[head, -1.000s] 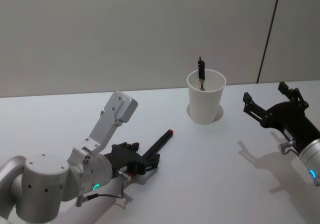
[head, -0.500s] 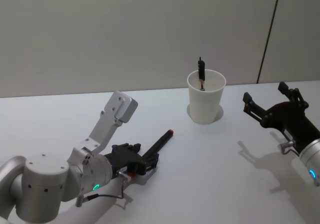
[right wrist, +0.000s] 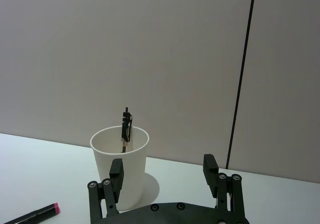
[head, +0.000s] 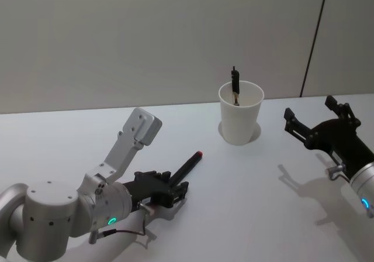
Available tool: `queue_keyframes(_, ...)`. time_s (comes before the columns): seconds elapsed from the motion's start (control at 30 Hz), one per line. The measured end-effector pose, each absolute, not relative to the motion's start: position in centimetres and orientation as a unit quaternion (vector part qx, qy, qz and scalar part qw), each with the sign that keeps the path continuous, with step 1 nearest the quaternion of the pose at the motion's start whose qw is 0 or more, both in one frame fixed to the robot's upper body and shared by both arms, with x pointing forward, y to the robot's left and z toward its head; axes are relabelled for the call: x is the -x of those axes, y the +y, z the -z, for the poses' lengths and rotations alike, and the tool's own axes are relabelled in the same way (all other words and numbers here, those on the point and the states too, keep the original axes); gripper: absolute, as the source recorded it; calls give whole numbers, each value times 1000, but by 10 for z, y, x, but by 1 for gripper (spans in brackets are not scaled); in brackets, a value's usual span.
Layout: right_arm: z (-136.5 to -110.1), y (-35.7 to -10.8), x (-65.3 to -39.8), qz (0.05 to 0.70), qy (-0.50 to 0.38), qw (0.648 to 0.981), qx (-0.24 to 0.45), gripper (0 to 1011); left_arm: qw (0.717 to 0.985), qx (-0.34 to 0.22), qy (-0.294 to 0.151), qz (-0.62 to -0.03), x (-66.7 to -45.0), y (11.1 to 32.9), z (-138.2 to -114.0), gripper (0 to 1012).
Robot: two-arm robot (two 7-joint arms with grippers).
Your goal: Place the pen into the pen holder.
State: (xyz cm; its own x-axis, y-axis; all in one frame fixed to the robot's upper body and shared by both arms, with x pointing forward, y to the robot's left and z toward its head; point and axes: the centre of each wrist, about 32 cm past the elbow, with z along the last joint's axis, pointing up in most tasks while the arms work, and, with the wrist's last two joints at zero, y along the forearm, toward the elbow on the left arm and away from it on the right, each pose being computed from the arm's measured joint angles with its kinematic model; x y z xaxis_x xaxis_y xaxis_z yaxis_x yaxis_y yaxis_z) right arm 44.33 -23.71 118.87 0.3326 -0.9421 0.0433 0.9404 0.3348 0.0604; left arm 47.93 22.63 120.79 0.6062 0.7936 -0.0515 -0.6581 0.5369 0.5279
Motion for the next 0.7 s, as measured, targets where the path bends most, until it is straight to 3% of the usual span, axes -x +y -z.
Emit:
queue_keyframes(0.23,-1189,-237,-443,577,-35,816,-12,1002,868,-233,144,-415,-479,227,-1208,448)
queue_keyframes(0.47,-1189,-237,-443,577,-35,816,-12,1002,869,-232,145,-412,-479,227,-1209,206)
queue_keyframes(0.7,-1189,-237,-443,577,-35,816,-12,1002,870,-231,144,-411,-479,227,-1209,178)
